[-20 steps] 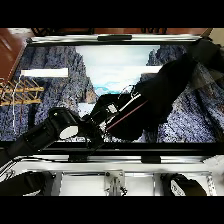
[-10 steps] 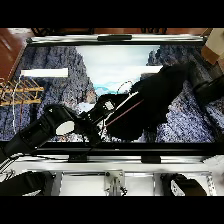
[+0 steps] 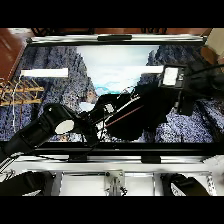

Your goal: Fold the shirts.

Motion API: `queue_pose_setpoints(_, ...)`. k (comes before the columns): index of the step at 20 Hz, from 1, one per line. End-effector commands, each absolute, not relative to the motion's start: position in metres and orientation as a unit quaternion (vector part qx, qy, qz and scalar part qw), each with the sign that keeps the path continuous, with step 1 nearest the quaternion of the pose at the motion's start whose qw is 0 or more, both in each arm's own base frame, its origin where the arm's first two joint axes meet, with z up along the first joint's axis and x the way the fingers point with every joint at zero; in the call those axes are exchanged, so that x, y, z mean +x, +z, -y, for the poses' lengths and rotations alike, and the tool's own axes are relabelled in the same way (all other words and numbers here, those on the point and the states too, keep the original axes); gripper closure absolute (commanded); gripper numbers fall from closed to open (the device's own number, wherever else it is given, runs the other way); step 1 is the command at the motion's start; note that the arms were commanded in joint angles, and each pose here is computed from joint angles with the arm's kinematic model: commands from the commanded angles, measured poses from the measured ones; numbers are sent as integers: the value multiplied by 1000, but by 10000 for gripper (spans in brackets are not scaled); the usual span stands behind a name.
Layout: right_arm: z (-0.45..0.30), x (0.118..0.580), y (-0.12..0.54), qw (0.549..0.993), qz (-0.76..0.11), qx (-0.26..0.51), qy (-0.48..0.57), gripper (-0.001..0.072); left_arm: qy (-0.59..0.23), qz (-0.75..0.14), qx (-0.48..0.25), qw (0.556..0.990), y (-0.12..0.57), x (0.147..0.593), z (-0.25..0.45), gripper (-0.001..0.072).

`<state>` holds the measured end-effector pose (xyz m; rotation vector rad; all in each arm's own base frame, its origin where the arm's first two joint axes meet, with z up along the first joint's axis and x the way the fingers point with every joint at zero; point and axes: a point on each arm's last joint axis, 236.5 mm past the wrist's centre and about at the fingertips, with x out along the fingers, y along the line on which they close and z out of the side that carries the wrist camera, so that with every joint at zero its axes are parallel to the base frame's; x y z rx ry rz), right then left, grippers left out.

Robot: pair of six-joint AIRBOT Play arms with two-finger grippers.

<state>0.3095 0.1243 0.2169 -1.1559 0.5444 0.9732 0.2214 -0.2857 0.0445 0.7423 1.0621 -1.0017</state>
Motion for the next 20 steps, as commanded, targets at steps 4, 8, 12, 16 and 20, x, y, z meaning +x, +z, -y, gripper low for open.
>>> queue_pose_setpoints(4,-143,328,174,649,-265,-519,489,163,-457,-467,347,672,44,220,284,660)
queue_pose_setpoints(8,-145,334,147,628,-299,-505,511,163,-469,-453,362,666,46,219,285,660)
queue_pose_setpoints(12,-141,320,138,605,-323,-498,532,615,-459,-446,380,668,45,227,280,655)
queue_pose_setpoints(16,-139,311,145,604,-320,-500,532,616,-434,-435,398,681,47,252,265,31)
queue_pose_setpoints(20,-136,305,160,629,-321,-491,510,617,-364,-439,419,706,66,292,219,11)
